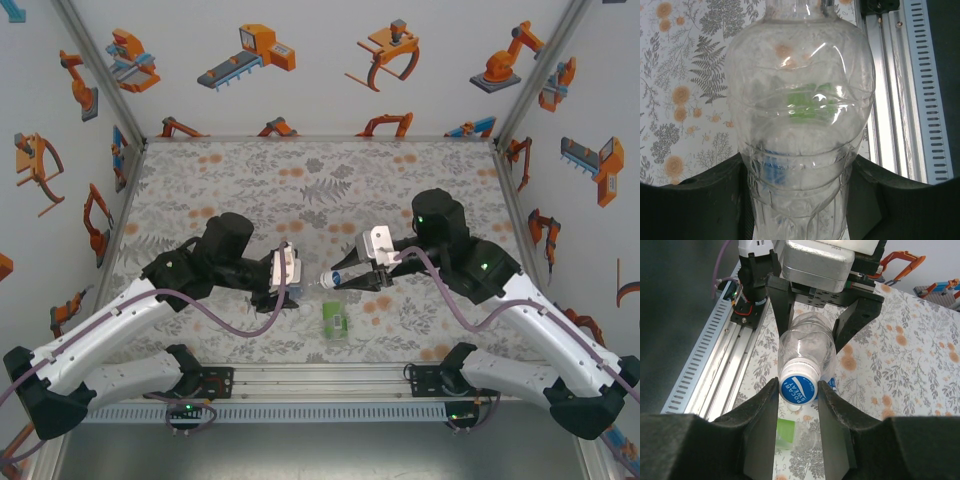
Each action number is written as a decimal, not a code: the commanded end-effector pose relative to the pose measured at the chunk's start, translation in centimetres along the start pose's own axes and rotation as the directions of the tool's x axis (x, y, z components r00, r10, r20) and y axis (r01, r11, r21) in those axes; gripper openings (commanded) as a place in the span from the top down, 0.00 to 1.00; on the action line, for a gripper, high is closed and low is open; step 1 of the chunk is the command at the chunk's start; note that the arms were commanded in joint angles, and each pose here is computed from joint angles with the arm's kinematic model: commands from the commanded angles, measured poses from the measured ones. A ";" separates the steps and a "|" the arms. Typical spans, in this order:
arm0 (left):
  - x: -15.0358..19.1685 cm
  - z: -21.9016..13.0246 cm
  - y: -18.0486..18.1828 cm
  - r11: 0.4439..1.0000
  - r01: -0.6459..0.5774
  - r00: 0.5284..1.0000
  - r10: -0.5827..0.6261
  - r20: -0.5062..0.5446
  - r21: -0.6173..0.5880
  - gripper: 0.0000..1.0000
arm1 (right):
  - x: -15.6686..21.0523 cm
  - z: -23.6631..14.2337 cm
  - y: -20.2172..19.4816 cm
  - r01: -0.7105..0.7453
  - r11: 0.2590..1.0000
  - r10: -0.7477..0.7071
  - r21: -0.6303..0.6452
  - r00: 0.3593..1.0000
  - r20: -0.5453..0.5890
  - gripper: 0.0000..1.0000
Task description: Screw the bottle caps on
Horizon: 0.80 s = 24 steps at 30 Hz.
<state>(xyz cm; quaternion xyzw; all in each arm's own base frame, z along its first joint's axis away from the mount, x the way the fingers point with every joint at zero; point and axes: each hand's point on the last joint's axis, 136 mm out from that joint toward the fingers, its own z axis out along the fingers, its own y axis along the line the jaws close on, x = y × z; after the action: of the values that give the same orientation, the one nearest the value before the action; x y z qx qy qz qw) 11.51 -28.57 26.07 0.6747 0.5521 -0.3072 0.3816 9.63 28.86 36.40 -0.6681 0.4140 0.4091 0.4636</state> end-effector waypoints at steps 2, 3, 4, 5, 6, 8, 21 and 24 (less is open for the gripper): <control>-2.1 -0.5 0.0 1.000 -0.021 0.998 0.021 0.057 0.007 1.00 | 0.1 0.2 0.2 -0.035 0.999 0.035 0.007 0.999 0.019 0.70; -2.1 -0.5 0.1 1.000 -0.020 0.998 0.020 0.057 0.005 1.00 | 0.2 0.2 0.0 -0.064 0.998 0.063 0.025 0.998 0.020 0.73; -2.1 -0.4 0.2 1.000 -0.020 0.998 0.020 0.056 0.002 1.00 | 0.3 0.2 -0.4 -0.105 0.993 0.104 0.047 0.994 0.023 0.77; -2.1 -0.3 0.4 1.000 -0.019 0.998 0.020 0.057 -0.005 1.00 | 0.5 0.2 -0.7 -0.151 0.986 0.150 0.071 0.988 0.027 0.80; -2.1 -0.2 0.7 1.000 -0.020 0.998 0.021 0.057 -0.017 1.00 | 0.7 0.2 -1.3 -0.215 0.971 0.212 0.108 0.977 0.039 0.85; -2.0 0.1 1.6 0.998 -0.013 0.998 0.017 0.057 -0.058 1.00 | 1.5 0.0 -2.8 -0.382 0.904 0.372 0.193 0.924 0.083 0.97; -1.2 2.9 6.4 0.977 -0.025 0.999 0.031 0.025 -0.213 1.00 | 12.8 -2.3 -5.8 -0.901 -0.375 0.793 0.220 -0.189 0.579 1.00; -1.2 3.1 6.7 0.976 -0.038 0.999 0.043 0.017 -0.215 1.00 | 12.4 -2.6 -6.2 -0.900 -0.371 0.788 0.227 -0.176 0.590 1.00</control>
<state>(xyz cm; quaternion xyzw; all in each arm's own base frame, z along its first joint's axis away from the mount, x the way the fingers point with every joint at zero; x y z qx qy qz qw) 16.69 -30.18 21.96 0.6485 0.6179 -0.2320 0.3792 20.23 25.63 28.82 0.0434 0.8210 0.5028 0.2671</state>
